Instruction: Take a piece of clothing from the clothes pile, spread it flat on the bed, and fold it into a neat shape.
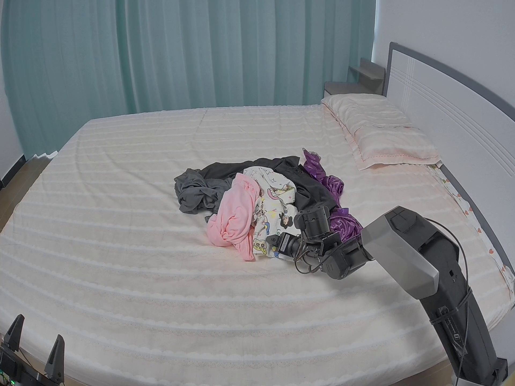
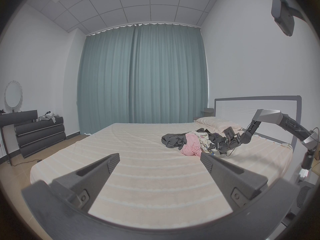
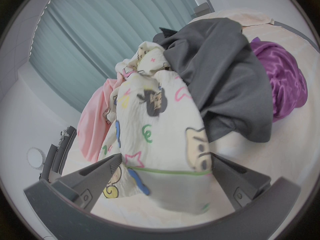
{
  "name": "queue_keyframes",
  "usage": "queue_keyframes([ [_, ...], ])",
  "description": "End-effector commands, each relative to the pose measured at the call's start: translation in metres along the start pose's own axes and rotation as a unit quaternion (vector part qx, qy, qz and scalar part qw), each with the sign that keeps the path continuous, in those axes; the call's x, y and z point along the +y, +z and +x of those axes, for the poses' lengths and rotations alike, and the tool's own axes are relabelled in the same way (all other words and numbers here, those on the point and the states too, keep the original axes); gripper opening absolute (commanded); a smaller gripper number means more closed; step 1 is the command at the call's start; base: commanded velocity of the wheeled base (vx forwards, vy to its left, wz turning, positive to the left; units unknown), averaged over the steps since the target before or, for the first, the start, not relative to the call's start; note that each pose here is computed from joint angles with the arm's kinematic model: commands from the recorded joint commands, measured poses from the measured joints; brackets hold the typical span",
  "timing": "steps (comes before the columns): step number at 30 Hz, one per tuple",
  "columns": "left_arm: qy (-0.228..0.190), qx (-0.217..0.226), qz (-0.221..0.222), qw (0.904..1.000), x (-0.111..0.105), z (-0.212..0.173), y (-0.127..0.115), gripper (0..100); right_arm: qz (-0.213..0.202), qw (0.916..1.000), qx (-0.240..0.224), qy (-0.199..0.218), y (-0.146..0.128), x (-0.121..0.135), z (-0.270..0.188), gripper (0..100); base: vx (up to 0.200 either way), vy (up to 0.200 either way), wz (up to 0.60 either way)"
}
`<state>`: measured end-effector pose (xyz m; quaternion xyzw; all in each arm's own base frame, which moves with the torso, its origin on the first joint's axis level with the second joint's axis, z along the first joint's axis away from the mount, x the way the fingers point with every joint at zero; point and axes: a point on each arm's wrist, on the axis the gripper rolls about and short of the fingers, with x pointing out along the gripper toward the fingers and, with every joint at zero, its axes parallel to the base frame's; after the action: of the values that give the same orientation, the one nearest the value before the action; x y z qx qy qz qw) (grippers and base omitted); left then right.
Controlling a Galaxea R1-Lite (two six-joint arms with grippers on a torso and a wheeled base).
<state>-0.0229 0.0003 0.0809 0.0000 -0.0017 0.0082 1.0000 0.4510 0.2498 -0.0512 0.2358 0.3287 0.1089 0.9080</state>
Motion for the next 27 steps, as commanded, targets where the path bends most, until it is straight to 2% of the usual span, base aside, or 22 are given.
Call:
queue_keyframes([
  [1, 0.0, 0.005, 0.0, 1.0, 0.0, 0.001, -0.005, 100, 0.0, 1.0, 0.003, -0.001, 0.0, 0.001, 0.002, 100, 0.0, 0.0, 0.0],
  [2, 0.0, 0.006, 0.0, 1.0, 0.0, 0.001, -0.005, 100, 0.0, 1.0, 0.003, -0.002, 0.0, 0.001, 0.002, 0, 0.0, 0.0, 0.0],
  [13, 0.0, 0.005, 0.0, 1.0, 0.0, 0.001, -0.005, 100, 0.005, 1.0, 0.003, -0.002, 0.009, 0.006, -0.018, 0, 0.0, 0.0, 0.0],
  [17, 0.0, 0.005, 0.0, 1.0, 0.0, 0.001, -0.005, 100, 0.025, 0.9994, 0.02, -0.008, 0.009, 0.007, -0.04, 0, 0.0, 0.0, 0.0],
  [20, 0.0, 0.006, 0.0, 1.0, 0.0, 0.001, -0.005, 100, 0.036, 0.9991, 0.02, 0.001, 0.009, 0.01, -0.059, 0, 0.0, 0.0, 0.0],
  [27, 0.0, 0.005, 0.0, 1.0, 0.0, 0.001, -0.005, 100, 0.032, 0.9966, 0.0, 0.076, 0.001, 0.014, -0.139, 0, 0.0, 0.0, 0.0],
])
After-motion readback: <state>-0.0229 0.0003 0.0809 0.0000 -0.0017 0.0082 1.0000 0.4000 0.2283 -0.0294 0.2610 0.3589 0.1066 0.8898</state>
